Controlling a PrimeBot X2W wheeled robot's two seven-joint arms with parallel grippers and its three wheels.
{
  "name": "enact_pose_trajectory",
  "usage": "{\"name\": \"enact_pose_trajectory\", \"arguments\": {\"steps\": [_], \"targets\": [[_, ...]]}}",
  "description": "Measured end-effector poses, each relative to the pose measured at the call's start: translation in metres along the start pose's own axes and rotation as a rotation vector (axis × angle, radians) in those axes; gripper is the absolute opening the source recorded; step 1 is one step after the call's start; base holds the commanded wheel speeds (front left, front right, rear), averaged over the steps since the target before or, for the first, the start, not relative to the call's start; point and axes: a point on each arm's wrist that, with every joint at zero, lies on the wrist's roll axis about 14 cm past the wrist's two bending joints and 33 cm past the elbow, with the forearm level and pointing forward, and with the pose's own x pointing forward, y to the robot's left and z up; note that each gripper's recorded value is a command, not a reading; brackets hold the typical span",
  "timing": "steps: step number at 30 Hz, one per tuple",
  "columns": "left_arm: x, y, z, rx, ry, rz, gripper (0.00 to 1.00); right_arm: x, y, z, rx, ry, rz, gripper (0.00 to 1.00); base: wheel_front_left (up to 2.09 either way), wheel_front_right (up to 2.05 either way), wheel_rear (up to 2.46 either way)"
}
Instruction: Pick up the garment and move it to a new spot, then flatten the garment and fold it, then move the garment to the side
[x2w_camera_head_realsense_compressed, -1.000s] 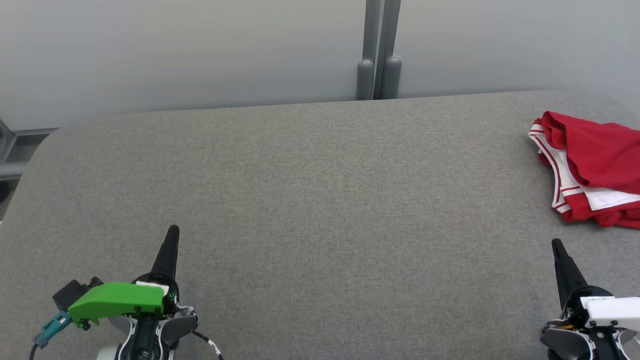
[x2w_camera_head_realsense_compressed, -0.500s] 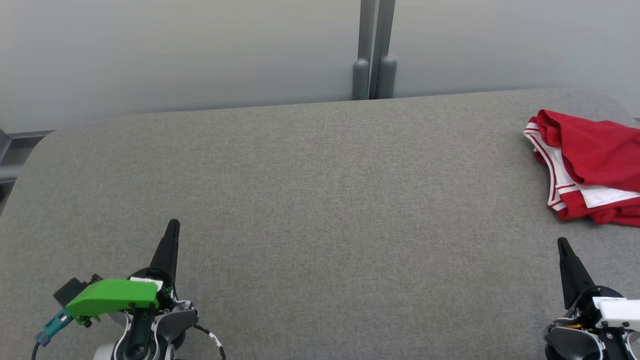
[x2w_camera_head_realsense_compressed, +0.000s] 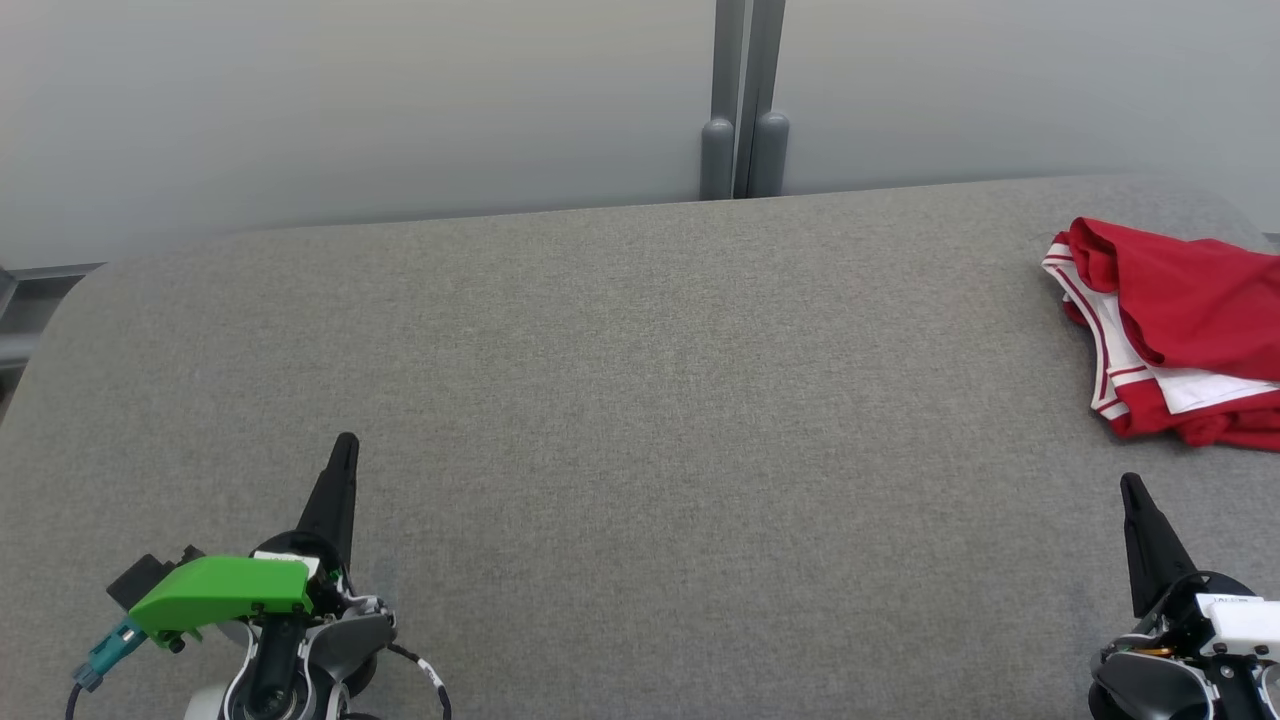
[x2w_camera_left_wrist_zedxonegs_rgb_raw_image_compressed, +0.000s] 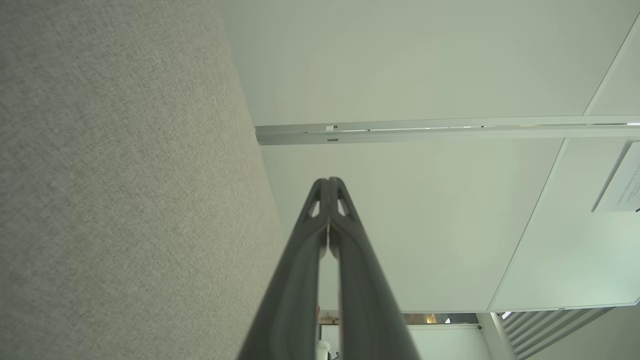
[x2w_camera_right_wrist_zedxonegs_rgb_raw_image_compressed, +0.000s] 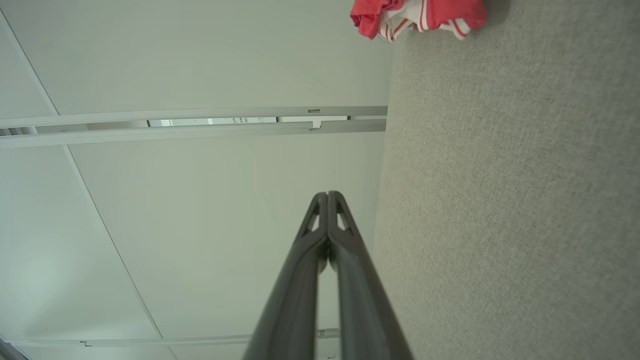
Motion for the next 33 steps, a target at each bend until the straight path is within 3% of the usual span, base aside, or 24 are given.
{"name": "enact_pose_trajectory", "arguments": {"steps": [33], "targets": [[0.0002,-0.0004,-0.0001,0.000,0.000,-0.001,0.00,-0.0001,0.0000,0.0000,0.000,0.000,0.000,0.00,0.00,0.00,0.00]]}}
